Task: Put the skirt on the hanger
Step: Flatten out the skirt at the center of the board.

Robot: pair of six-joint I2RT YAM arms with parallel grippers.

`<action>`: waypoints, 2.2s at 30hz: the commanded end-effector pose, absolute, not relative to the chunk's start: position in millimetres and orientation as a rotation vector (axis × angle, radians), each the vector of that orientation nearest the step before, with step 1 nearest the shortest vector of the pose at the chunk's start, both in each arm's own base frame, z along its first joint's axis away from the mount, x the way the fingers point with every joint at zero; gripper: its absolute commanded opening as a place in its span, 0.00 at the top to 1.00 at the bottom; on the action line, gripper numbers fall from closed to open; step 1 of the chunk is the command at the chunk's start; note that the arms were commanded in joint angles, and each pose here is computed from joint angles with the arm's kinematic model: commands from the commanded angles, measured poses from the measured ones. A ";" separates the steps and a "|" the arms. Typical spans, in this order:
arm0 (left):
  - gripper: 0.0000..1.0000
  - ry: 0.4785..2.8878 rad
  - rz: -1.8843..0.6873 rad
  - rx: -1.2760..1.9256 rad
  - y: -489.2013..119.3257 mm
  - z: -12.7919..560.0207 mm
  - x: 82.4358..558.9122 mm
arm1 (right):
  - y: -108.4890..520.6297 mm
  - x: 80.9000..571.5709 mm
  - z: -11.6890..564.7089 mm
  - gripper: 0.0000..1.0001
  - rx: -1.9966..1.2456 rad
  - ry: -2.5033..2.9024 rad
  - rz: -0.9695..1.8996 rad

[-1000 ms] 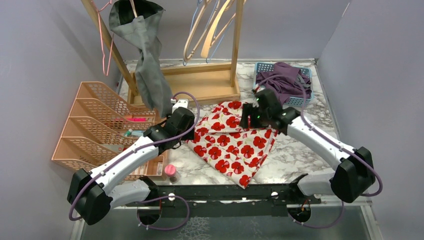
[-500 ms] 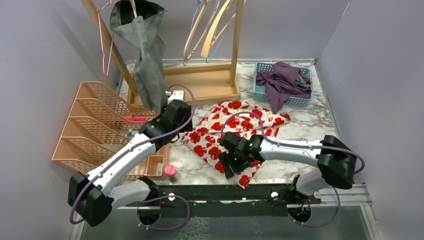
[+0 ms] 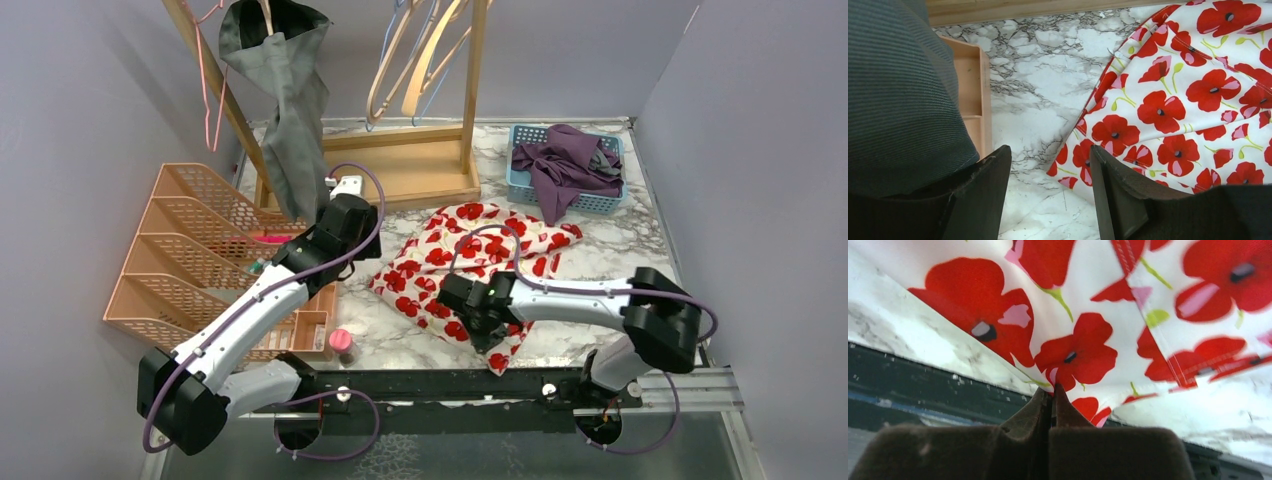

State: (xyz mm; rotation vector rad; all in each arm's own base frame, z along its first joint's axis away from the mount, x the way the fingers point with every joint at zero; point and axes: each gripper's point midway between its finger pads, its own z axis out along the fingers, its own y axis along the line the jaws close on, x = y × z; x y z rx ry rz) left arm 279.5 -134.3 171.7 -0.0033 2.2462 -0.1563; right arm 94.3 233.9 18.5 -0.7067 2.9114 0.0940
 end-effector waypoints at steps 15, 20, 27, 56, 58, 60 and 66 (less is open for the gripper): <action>0.30 2.271 -0.621 0.163 -222.8 175.6 295.7 | 131.4 52.1 125.5 0.77 -0.070 2.970 -0.052; 0.29 2.280 -0.706 0.208 -248.1 170.8 309.7 | 148.2 94.8 155.0 0.37 0.044 2.744 0.039; 0.30 2.283 -0.787 0.234 -280.8 156.8 332.5 | 180.5 201.0 161.5 0.32 0.124 2.571 0.226; 0.42 2.368 -0.707 0.157 -358.7 56.7 414.9 | 77.4 313.2 63.8 0.36 0.593 2.504 0.211; 0.59 2.369 -0.729 0.153 -361.7 57.5 414.3 | 73.8 313.4 66.3 0.36 0.599 2.495 0.202; 0.75 2.363 -0.727 0.143 -361.0 60.7 415.1 | 71.4 314.0 70.1 0.36 0.604 2.481 0.197; 1.00 2.291 -0.643 0.109 -342.9 86.9 425.5 | 64.8 311.1 69.7 0.37 0.622 2.478 0.161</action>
